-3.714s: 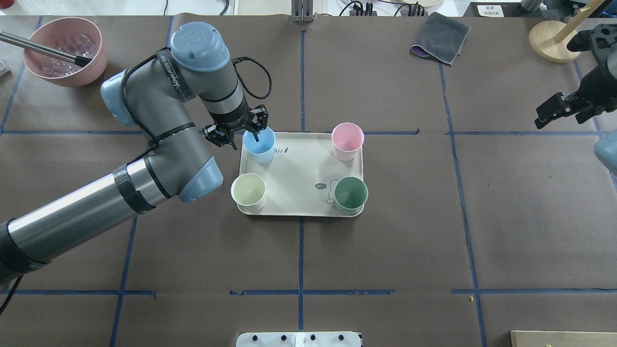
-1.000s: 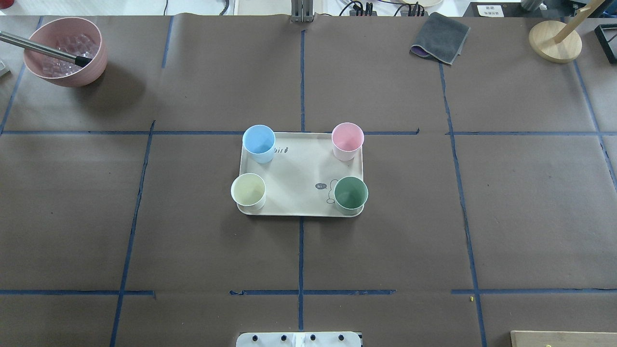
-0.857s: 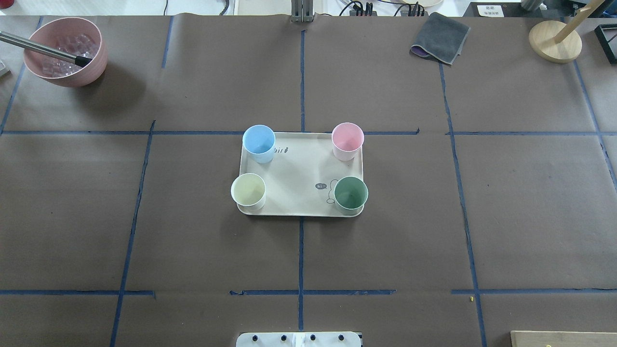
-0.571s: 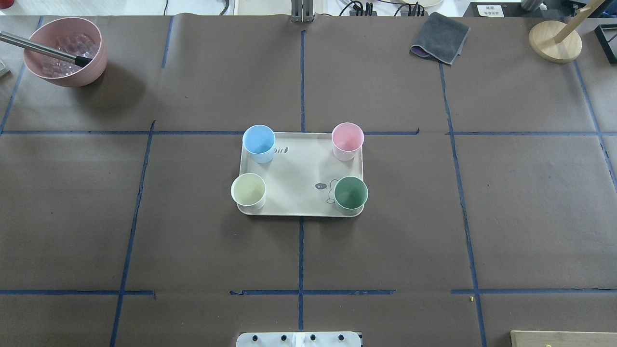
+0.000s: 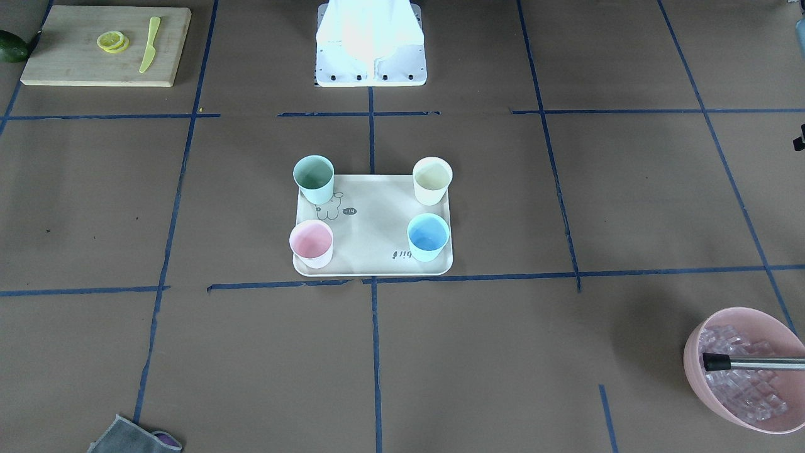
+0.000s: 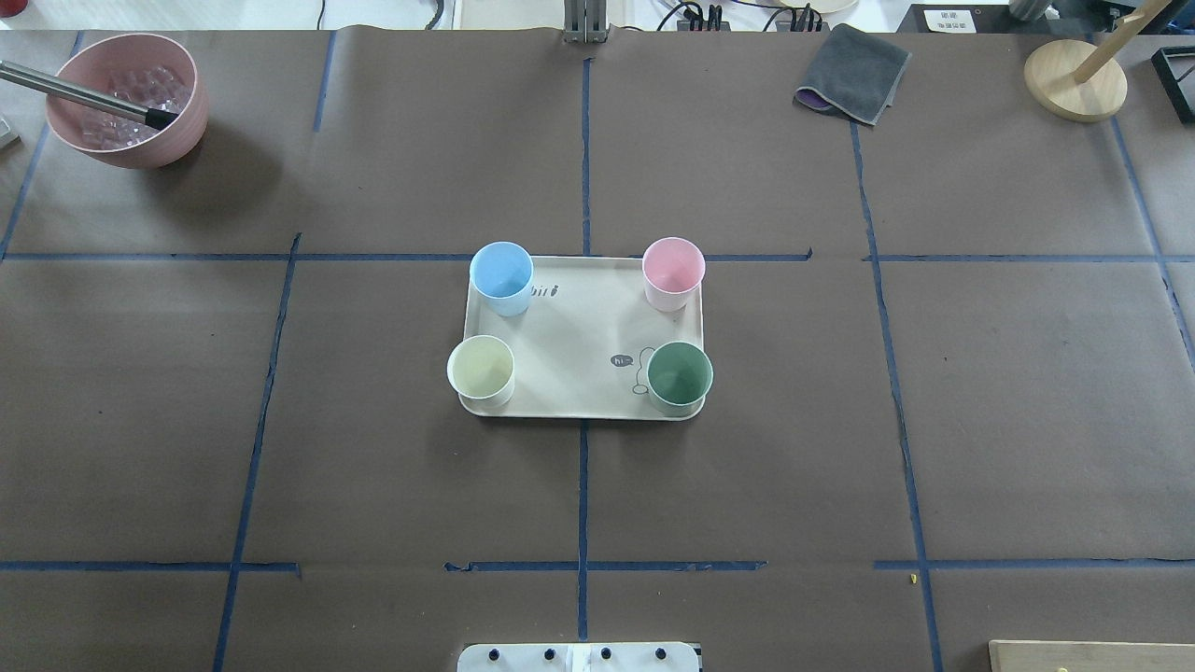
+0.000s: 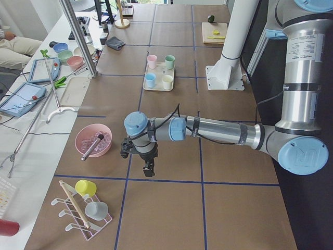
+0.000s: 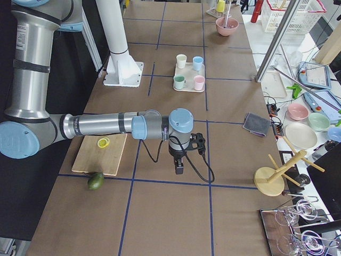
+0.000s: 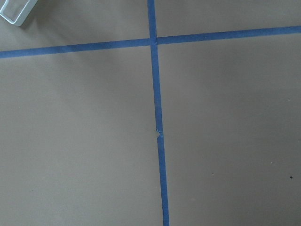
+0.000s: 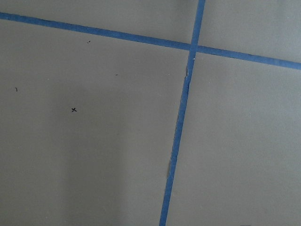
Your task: Place all cups on tray
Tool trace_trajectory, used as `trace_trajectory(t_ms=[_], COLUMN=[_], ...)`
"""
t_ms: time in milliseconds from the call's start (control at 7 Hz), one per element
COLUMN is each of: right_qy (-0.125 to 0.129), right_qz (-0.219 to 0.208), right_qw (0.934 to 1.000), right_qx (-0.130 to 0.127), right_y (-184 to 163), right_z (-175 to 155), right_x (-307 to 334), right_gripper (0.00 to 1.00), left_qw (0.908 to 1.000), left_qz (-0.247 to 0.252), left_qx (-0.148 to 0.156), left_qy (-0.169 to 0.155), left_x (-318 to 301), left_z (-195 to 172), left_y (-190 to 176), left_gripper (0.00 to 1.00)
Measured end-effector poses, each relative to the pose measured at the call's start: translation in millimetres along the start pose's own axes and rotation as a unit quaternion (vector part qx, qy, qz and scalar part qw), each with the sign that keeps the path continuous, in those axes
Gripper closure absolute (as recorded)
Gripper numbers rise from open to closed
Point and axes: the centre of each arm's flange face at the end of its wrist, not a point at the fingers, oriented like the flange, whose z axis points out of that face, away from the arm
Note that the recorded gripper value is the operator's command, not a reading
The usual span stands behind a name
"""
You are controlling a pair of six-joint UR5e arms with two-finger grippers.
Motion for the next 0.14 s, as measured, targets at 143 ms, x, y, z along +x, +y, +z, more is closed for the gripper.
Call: trace_trajectory(t_ms=[143], right_qy=[0.0], right_qz=[-0.001], right_qw=[1.0], right_qx=[0.0], right_y=[-0.1], right_z=[0.3], right_x=[-0.3], right_gripper=[0.0], left_qw=[1.0], left_qz=[0.0], left_qx=[0.0], left_qy=[0.0], left_x=[0.3], left_z=[0.1], left_y=[-0.2], left_gripper=[0.0])
